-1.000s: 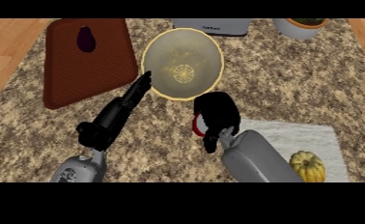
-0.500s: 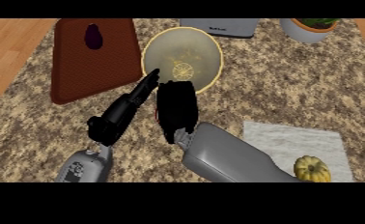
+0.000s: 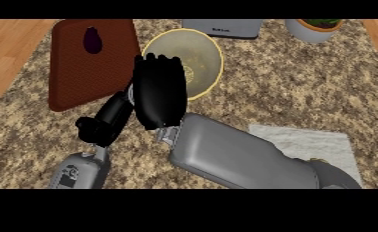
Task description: Pick the can from the placemat and place it in the bowl
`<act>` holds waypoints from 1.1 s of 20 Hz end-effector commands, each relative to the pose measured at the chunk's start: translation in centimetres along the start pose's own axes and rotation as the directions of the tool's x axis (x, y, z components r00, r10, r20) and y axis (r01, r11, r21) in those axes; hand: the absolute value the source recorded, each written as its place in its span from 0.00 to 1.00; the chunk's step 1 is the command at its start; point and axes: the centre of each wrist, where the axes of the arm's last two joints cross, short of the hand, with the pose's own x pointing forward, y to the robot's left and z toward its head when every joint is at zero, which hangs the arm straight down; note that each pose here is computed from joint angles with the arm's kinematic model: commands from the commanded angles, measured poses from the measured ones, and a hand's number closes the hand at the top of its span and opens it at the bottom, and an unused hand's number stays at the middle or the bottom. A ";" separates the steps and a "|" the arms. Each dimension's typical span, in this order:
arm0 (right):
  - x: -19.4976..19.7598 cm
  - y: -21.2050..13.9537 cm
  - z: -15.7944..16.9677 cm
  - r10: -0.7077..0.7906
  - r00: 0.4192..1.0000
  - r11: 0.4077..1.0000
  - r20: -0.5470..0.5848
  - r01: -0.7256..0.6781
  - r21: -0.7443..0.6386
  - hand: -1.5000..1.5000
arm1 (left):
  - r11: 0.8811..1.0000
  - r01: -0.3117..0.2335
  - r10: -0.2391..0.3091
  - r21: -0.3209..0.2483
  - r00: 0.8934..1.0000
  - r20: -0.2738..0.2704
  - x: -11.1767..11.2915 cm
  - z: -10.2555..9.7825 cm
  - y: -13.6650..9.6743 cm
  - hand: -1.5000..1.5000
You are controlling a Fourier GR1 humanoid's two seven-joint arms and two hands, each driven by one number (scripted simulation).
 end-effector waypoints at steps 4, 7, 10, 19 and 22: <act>2.2 -2.3 -2.1 -0.172 0.974 0.979 -0.149 0.153 -0.132 1.00 | 0.999 -0.012 0.010 -0.032 0.999 -0.043 -0.2 -0.1 0.2 0.50; 1.8 -1.5 -3.8 -0.102 0.977 0.988 -0.186 0.078 -0.134 1.00 | 1.000 -0.012 0.011 -0.023 0.999 -0.051 -1.8 1.0 -0.3 0.50; 0.2 0.5 -5.2 -0.016 0.981 0.981 -0.191 -0.022 -0.195 1.00 | 1.000 0.007 -0.006 0.023 0.999 -0.046 -0.3 0.8 1.2 0.50; -4.0 3.6 -8.0 0.080 0.955 0.984 -0.284 -0.121 -0.133 1.00 | 1.000 0.015 -0.014 0.026 0.999 -0.039 -0.1 0.4 0.6 0.50; -6.2 3.7 -9.4 0.042 0.931 0.997 -0.362 -0.016 0.075 1.00 | 1.000 0.028 -0.028 0.010 0.999 -0.039 -0.5 1.4 1.3 0.50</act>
